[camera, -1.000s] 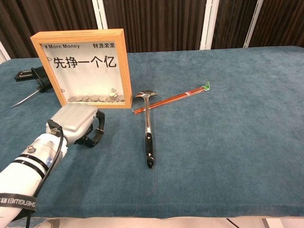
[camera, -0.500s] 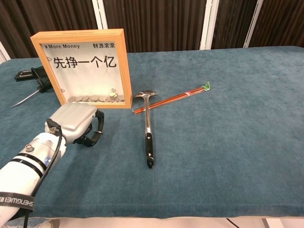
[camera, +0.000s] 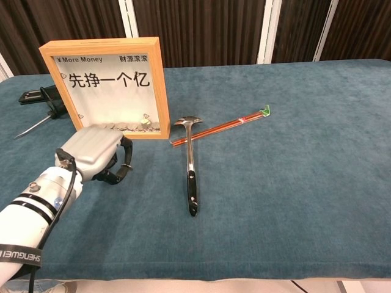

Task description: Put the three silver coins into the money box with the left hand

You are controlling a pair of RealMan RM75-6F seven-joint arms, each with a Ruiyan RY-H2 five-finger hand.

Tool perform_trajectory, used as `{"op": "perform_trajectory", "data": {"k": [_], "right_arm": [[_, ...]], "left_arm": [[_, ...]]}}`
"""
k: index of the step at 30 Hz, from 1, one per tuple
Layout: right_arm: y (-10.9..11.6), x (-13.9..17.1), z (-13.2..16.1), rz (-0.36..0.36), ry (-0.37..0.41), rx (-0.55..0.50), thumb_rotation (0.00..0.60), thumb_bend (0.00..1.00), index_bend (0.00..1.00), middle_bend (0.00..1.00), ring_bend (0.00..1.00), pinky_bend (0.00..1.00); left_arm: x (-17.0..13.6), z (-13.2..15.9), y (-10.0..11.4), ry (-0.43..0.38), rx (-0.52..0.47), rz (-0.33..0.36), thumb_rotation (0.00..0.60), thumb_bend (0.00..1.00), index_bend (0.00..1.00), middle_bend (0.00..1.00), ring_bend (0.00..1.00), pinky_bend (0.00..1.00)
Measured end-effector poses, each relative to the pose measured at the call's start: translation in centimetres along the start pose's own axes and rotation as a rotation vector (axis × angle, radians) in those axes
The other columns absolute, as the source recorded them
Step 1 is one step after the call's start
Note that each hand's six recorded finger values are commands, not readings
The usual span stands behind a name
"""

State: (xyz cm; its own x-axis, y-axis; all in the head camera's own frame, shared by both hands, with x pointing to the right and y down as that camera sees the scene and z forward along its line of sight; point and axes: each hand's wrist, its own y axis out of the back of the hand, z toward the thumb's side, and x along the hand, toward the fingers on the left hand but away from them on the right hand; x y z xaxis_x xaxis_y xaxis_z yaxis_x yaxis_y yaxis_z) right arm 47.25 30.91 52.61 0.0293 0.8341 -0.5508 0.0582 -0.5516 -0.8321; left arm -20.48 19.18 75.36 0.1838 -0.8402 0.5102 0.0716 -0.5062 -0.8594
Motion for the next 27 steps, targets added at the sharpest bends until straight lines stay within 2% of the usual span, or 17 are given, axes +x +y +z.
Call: {"op": "perform_trajectory", "data": {"k": [5,10,13,19,23,27], "right_arm": [[0.0,0.0,0.0,-0.001,-0.001,0.000,0.600,0.05,0.00,0.00,0.00,0.00],[0.0,-0.1,0.0,0.002,-0.001,0.001,0.600,0.05,0.00,0.00,0.00,0.00],[0.0,-0.1,-0.1,0.000,-0.003,0.000,0.600,0.05,0.00,0.00,0.00,0.00],[0.1,-0.2,-0.2,-0.001,-0.006,-0.006,0.600,0.05,0.00,0.00,0.00,0.00],[0.3,-0.3,-0.5,-0.004,-0.015,-0.015,0.600,0.05,0.00,0.00,0.00,0.00],[0.6,-0.5,-0.8,-0.008,-0.025,-0.023,0.600,0.05,0.00,0.00,0.00,0.00]], "left_arm": [[0.1,-0.1,0.3,0.000,-0.004,0.012,0.600,0.49,0.75,1.00,1.00,1.00],[0.3,-0.4,1.2,0.002,-0.024,0.028,0.600,0.49,0.76,1.00,1.00,1.00],[0.5,-0.5,2.6,-0.001,-0.053,0.050,0.600,0.49,0.76,1.00,1.00,1.00],[1.3,-0.5,8.0,-0.006,-0.156,0.095,0.600,0.49,0.75,1.00,1.00,1.00],[2.4,-1.1,13.8,0.017,-0.241,0.119,0.600,0.50,0.74,1.00,1.00,1.00],[4.4,-2.2,19.9,0.061,-0.240,0.165,0.600,0.51,0.74,1.00,1.00,1.00]]}}
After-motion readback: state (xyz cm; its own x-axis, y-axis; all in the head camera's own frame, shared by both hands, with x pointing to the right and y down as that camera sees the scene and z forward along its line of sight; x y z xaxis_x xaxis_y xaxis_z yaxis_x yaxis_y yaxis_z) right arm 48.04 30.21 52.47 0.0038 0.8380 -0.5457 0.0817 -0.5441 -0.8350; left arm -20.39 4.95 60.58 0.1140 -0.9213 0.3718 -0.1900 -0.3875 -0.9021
